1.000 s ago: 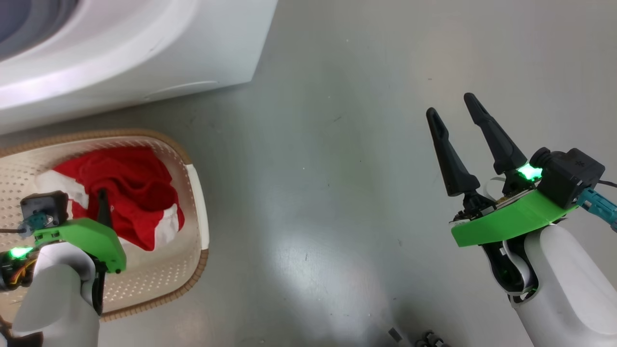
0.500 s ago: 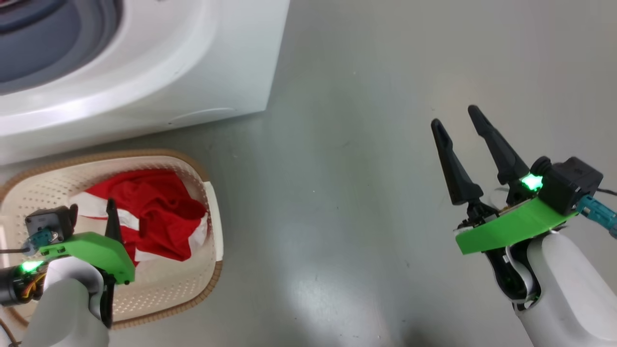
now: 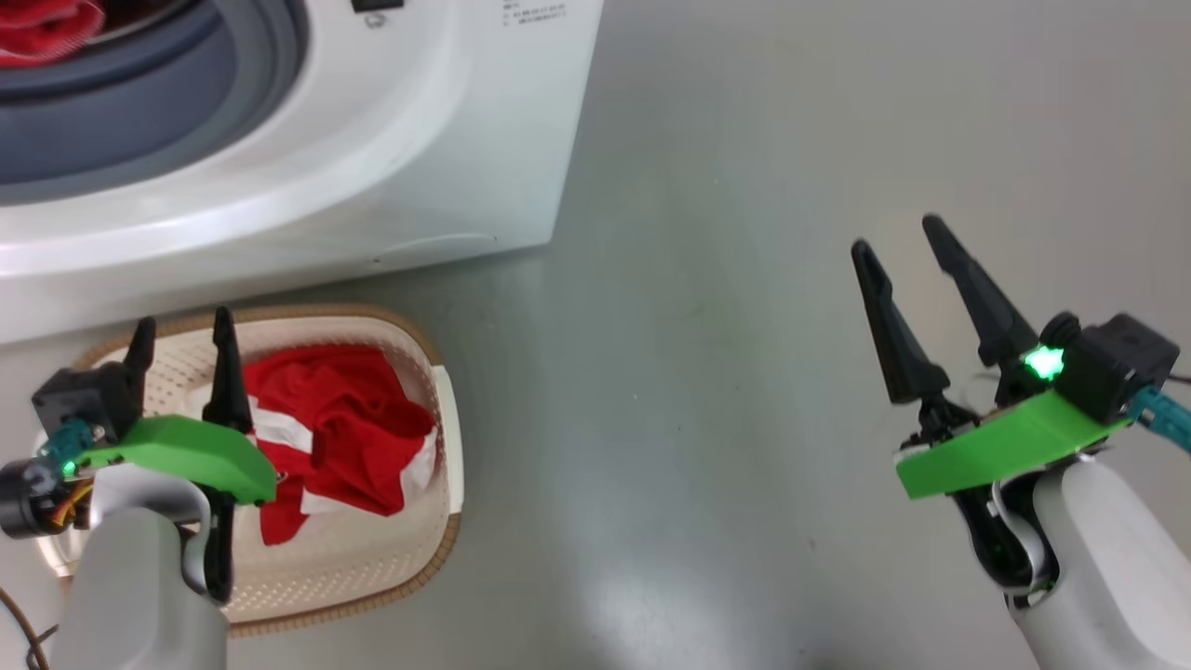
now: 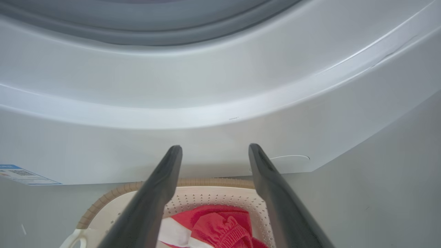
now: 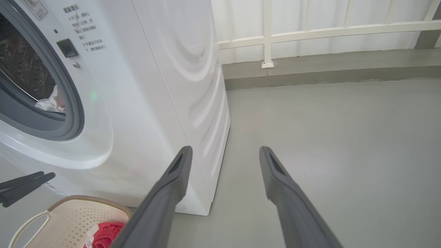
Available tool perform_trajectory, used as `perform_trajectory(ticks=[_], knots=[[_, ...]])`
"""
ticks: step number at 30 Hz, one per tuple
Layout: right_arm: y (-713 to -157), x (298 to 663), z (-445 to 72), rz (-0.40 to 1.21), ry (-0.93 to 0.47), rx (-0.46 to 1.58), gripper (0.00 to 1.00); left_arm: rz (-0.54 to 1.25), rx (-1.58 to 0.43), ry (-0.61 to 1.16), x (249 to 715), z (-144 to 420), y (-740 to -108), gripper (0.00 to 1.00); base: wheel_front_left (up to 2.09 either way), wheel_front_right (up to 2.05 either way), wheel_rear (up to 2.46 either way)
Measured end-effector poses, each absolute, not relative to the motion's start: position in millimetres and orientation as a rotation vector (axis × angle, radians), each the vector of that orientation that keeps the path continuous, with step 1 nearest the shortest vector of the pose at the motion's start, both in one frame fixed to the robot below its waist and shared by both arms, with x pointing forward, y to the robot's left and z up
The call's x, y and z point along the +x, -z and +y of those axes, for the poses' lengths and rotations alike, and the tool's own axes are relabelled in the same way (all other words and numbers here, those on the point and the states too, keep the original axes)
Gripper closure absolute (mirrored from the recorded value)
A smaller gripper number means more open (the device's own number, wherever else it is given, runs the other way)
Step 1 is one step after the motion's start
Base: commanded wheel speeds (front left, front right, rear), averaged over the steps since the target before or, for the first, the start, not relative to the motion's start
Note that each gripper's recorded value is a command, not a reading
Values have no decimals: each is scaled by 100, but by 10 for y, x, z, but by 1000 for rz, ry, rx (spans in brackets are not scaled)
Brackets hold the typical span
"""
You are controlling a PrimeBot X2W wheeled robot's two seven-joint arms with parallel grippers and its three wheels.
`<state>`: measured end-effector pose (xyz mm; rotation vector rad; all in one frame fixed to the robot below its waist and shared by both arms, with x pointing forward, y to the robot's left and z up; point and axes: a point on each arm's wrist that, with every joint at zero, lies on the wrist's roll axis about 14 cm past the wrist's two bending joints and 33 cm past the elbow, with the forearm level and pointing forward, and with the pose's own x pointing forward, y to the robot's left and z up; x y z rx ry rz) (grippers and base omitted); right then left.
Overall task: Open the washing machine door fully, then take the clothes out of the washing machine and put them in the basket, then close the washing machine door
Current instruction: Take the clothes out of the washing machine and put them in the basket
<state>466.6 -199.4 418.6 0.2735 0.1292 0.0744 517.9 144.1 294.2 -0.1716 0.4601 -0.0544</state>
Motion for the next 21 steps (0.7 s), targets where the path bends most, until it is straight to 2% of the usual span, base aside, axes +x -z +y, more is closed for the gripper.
perform_trajectory(ticks=[9, 21], knots=[[-4339, 4485, -1987, 110, -74, 279, 0, 298, -178, 56, 5137, 1477, -3529, 0, 0, 0, 0], [-4573, 4162, -2005, 73, -73, 280, 0, 135, -155, 46, 4792, 1629, -4198, 0, 0, 0, 0]])
